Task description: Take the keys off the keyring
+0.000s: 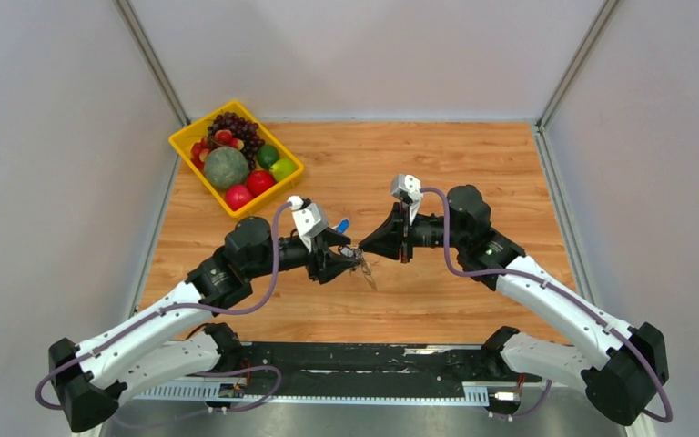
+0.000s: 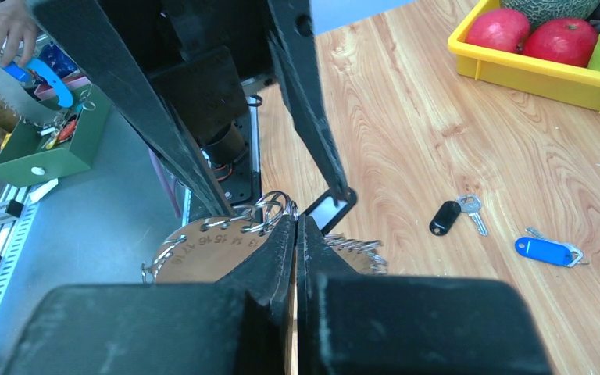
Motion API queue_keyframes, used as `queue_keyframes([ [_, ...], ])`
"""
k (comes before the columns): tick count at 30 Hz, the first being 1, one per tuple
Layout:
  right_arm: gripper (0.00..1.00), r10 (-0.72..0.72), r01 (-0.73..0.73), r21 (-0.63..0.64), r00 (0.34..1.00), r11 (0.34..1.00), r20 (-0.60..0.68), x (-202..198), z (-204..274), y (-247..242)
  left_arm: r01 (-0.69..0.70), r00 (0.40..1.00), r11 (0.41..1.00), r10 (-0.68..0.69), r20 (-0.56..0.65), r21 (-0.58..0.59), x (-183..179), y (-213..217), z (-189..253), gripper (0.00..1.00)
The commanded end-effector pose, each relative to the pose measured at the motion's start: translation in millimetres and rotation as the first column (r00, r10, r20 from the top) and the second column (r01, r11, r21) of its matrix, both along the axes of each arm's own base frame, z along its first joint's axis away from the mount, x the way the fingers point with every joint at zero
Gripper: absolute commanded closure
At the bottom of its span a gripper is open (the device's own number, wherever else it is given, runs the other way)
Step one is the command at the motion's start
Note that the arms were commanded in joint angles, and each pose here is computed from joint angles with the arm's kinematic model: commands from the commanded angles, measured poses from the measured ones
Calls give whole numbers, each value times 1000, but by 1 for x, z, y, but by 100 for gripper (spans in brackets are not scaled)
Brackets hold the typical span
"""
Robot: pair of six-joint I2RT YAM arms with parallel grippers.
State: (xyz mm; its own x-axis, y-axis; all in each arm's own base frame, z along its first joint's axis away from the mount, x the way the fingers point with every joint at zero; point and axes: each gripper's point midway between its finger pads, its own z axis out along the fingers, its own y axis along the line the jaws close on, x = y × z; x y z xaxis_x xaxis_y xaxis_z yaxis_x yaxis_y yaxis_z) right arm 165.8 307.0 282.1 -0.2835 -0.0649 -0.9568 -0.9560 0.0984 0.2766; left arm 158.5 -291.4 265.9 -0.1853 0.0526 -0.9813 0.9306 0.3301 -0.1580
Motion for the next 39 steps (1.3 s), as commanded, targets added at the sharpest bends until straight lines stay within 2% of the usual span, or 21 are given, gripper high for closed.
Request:
queue_keyframes([
  [1, 100, 27, -33, 79, 997, 996, 65, -2, 31, -2, -17, 993, 1000, 15, 115, 19, -6, 19, 32, 38],
  [9, 100, 45, -51, 91, 996, 995, 71, -2, 35, -4, -125, 974, 984, 97, 204, 126, 0, 50, 37, 42],
  [13, 100, 56, -63, 97, 995, 993, 77, -3, 39, -4, -159, 972, 972, 124, 199, 174, 11, 53, 26, 44],
  [18, 100, 77, -86, 106, 994, 991, 83, -7, 45, -5, -105, 983, 970, 67, 173, 220, 18, 42, 11, 48],
  [20, 100, 89, -98, 109, 992, 989, 87, -10, 47, -6, -10, 980, 969, -39, 193, 248, 10, 35, 6, 42],
  [21, 100, 99, -109, 110, 991, 988, 89, -12, 47, -7, 75, 966, 957, -139, 218, 279, -1, 31, 1, 40],
  [23, 100, 122, -132, 114, 988, 985, 95, -16, 50, -8, 150, 940, 933, -238, 246, 328, -9, 30, -6, 32],
  [28, 100, 165, -177, 119, 981, 977, 105, -24, 56, -11, 157, 890, 913, -296, 347, 376, -9, 35, -8, 23],
  [34, 100, 192, -205, 121, 975, 971, 110, -28, 59, -11, 216, 826, 920, -351, 442, 327, -21, 29, 7, 13],
  [38, 100, 206, -219, 124, 972, 968, 112, -29, 62, -10, 232, 787, 928, -355, 504, 292, -25, 27, 15, 13],
  [39, 100, 207, -220, 124, 972, 968, 111, -29, 62, -10, 243, 780, 926, -363, 510, 289, -28, 27, 16, 16],
])
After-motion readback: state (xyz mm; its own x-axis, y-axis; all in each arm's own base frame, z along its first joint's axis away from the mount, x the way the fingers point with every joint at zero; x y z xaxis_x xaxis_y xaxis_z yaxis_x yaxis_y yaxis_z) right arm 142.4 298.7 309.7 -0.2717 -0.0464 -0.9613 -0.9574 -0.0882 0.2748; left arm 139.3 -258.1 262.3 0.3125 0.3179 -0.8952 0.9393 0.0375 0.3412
